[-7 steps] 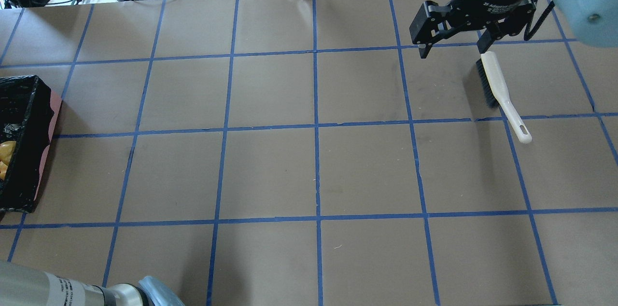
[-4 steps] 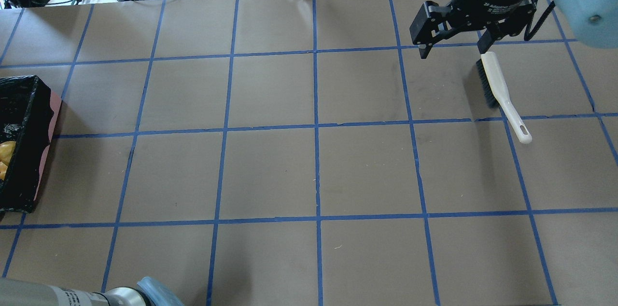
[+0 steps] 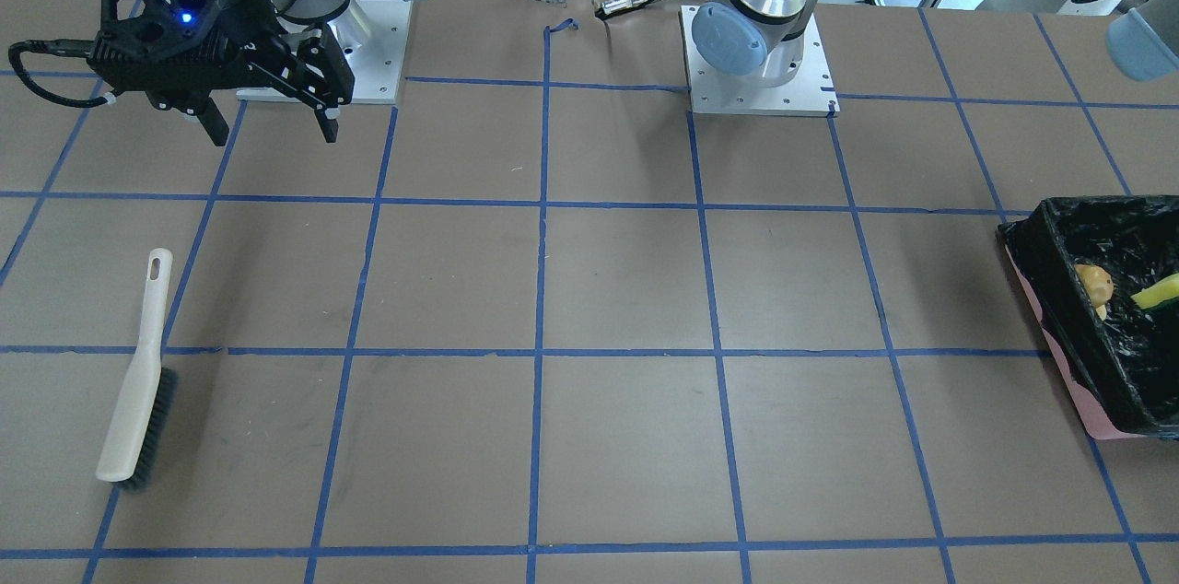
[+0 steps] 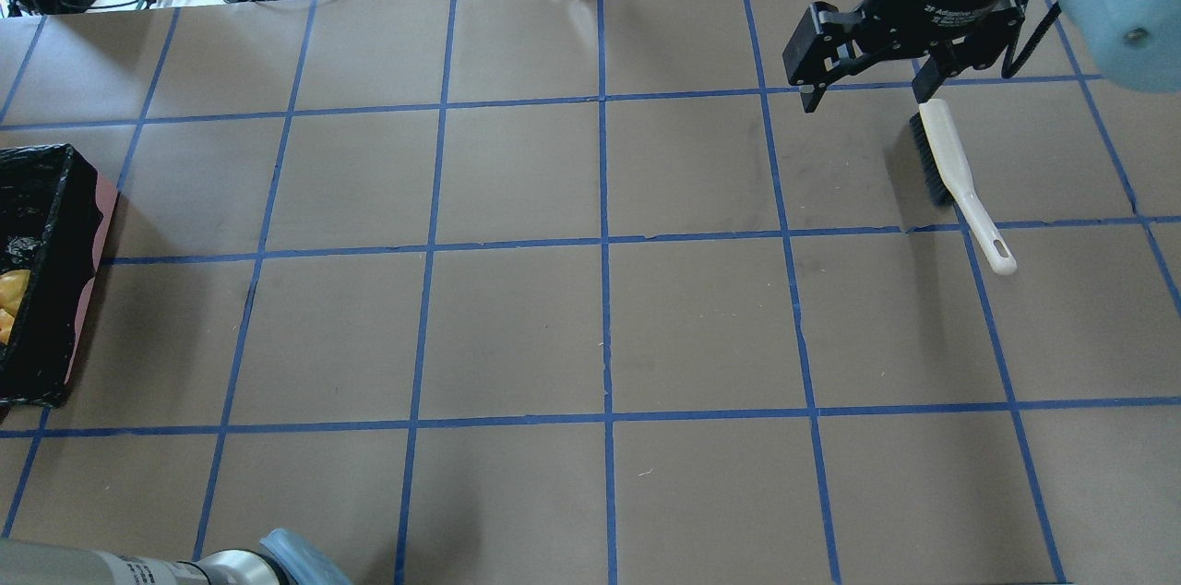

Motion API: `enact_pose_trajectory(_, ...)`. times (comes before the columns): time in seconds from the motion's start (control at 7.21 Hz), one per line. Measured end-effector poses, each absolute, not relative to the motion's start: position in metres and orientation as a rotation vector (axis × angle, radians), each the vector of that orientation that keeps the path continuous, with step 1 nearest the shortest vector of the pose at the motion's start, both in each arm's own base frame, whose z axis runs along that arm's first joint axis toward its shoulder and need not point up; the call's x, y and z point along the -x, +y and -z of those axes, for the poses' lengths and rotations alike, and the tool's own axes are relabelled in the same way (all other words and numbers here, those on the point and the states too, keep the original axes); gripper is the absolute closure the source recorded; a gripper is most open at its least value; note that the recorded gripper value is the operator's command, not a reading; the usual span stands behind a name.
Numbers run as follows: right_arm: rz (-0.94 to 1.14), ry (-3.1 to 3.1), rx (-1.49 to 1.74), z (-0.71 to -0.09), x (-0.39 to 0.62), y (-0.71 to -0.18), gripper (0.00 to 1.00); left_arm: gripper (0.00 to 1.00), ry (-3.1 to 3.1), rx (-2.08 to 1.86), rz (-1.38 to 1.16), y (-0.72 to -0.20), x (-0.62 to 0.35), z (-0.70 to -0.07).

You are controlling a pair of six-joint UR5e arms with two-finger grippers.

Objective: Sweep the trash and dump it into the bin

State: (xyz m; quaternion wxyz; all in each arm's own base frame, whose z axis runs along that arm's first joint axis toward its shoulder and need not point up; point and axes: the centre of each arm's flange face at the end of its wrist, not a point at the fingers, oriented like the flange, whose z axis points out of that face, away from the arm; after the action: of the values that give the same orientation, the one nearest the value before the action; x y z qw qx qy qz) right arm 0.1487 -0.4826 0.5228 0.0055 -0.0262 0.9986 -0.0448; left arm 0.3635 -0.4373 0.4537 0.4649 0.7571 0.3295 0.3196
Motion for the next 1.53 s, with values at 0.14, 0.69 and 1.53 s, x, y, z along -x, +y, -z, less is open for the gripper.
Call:
enact_pose_trajectory(0.14,0.14,3.126,0.082,-0.523,-0.149,-0.483,0.0,1.0,0.809,-1.859,-0.786,-0.435,-0.361,-0.453)
enact_pose_trajectory(0.69,0.14,3.126,0.082,-0.523,-0.149,-0.483,0.0,1.0,0.905,-2.152,-0.621,-0.468,-0.391,-0.492)
enact_pose_trajectory(1.53,0.14,3.123,0.082,-0.523,-0.149,-0.483,0.0,1.0,1.402,-2.288,-0.035,-0.581,-0.269,-0.52)
